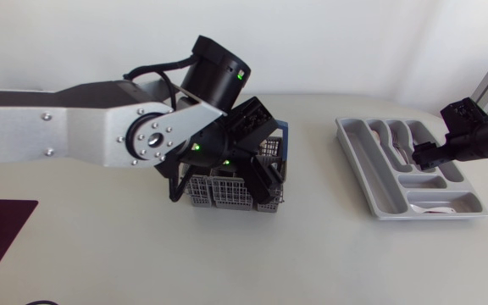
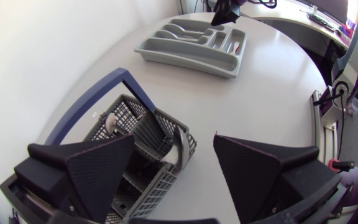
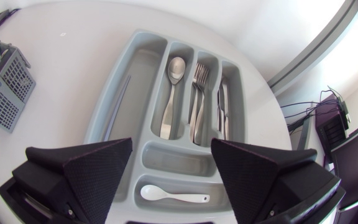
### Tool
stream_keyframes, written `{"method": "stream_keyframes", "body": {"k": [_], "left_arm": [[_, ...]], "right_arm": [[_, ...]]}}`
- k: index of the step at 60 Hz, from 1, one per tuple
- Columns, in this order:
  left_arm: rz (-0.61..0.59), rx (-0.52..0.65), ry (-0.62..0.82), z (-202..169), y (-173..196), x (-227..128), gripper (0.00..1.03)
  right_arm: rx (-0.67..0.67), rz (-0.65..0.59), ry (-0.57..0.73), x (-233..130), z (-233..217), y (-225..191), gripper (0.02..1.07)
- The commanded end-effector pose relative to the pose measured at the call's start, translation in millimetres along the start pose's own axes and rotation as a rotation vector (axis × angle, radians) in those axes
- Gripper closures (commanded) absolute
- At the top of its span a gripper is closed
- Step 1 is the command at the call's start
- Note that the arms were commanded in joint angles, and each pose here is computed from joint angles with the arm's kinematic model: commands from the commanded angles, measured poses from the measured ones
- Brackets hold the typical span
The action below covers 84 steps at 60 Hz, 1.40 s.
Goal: Sort the cutlery from the basket into the organizer compartments.
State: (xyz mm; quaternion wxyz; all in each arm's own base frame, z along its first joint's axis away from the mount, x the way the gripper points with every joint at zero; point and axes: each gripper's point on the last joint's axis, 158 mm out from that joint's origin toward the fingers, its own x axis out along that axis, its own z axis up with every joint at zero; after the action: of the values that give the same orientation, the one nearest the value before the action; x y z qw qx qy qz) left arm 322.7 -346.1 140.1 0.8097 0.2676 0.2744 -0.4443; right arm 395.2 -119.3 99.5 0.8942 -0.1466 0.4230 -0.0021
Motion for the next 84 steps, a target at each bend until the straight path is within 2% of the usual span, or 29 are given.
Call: {"method": "stream_keyframes", "body": {"k": [1, 9, 22, 35, 42, 48, 66, 81, 84], "left_arm": [[-0.022, -0.062, 0.02, 3.7, 5.7, 9.8, 0.3], [-0.062, -0.121, 0.035, 3.9, 9.5, 11.6, 0.43], [-0.106, -0.145, 0.072, 0.7, 5.0, 12.5, 0.57], [-0.139, -0.147, 0.115, -7.0, -3.7, 15.2, 0.63], [-0.168, -0.156, 0.114, -6.1, -7.1, 15.1, 0.7], [-0.187, -0.159, 0.114, -6.2, -10.3, 15.2, 0.7], [-0.207, -0.156, 0.142, -14.2, -15.6, 22.1, 0.8], [-0.221, -0.161, 0.138, -13.6, -15.8, 23.0, 0.99], [-0.229, -0.171, 0.134, -13.6, -14.6, 22.5, 1.0]], "right_arm": [[0.017, 0.009, 0.002, -2.9, -5.3, 9.0, 0.15], [0.012, 0.008, -0.004, -6.7, -5.8, 11.1, 0.15], [0.006, 0.016, -0.003, -6.6, -6.9, 15.9, 0.14], [0.0, 0.021, 0.0, -7.1, -9.8, 20.0, 0.14], [-0.008, 0.024, -0.007, -10.4, -8.1, 24.5, 0.14], [-0.015, 0.026, -0.01, -12.5, -8.2, 28.1, 0.14], [-0.021, 0.025, -0.017, -16.9, -6.2, 30.6, 0.14], [-0.031, 0.033, -0.012, -15.9, -8.4, 36.7, 0.14], [-0.031, 0.031, -0.011, -15.9, -9.1, 36.7, 0.14]]}}
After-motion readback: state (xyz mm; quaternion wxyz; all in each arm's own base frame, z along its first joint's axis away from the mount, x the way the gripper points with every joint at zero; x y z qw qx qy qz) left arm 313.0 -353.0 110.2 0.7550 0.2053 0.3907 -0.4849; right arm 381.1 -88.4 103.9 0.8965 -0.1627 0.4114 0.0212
